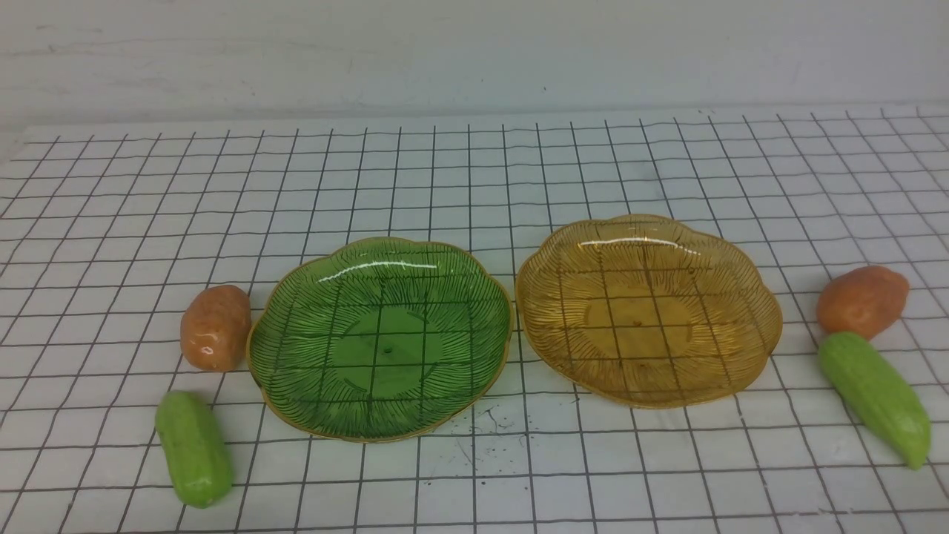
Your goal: Put different types of vegetables on the plate.
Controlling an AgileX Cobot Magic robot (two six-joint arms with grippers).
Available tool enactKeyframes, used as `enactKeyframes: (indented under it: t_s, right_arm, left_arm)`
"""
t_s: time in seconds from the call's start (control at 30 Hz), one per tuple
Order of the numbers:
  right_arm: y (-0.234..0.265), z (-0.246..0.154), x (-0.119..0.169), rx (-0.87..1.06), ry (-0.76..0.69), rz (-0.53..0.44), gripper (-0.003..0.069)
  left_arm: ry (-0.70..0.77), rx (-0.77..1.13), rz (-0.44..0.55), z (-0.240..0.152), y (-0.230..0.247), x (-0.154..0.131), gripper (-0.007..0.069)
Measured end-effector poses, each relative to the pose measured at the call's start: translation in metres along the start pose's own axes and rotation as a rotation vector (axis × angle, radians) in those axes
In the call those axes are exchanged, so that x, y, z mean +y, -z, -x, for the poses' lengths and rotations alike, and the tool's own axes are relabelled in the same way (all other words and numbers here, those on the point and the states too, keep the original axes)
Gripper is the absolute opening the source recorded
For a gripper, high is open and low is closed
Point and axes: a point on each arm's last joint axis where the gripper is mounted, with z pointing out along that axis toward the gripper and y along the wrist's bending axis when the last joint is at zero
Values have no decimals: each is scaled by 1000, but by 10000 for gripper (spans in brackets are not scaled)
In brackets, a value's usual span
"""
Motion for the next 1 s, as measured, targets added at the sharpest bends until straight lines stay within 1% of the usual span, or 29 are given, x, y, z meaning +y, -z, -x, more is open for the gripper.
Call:
enactKeyframes:
  t_s: [0.1,0.17,0.2,0.23,0.27,0.3,0.37,0.4,0.43,0.47,0.5,0.6,0.7,0.77,0.9,0.93,1.0]
  right_arm:
    - [0,0,0,0,-7,1,-15]
    - [0,1,1,-6,-70,12,-15]
    - [0,2,4,-26,-233,108,-15]
    - [0,2,4,-20,-279,48,-15]
    - [0,4,8,-31,-575,100,-15]
    - [0,4,8,-32,-575,100,-15]
    - [1,7,11,-44,-811,156,-15]
    - [1,10,12,-47,-1016,183,-15]
    - [1,12,12,-53,-1089,199,-15]
    - [1,12,12,-53,-1101,201,-15]
    - [2,14,12,-69,-1161,210,-15]
    - [2,16,9,-115,-1190,202,-15]
    - [2,19,6,-152,-1154,188,-15]
    - [6,31,5,-195,-1061,196,-15]
    - [25,80,2,-323,-815,217,-15]
    - [28,93,1,-338,-750,218,-15]
    - [27,121,4,-282,-582,233,-15]
  left_arm:
    - [15,0,-12,0,0,0,-8]
    - [96,0,-27,0,0,-2,-8]
    - [268,0,-68,1,0,-6,-8]
    - [321,2,-82,1,0,-7,-8]
    - [586,6,-149,3,1,-13,-8]
    - [617,7,-157,3,1,-14,-8]
    - [843,16,-218,6,2,-18,-8]
    - [1046,20,-280,10,3,-22,-8]
    - [1101,18,-298,11,3,-22,-8]
    - [1113,18,-302,11,3,-23,-8]
    - [1171,8,-322,14,4,-23,-8]
    - [1214,-30,-334,17,4,-21,-8]
    - [1184,-55,-341,20,5,-21,-8]
    - [1093,-100,-366,34,12,-22,-8]
    - [917,-164,-396,73,27,-23,-8]
    - [860,-134,-393,81,27,-25,-8]
    - [725,-18,-400,99,24,-31,-8]
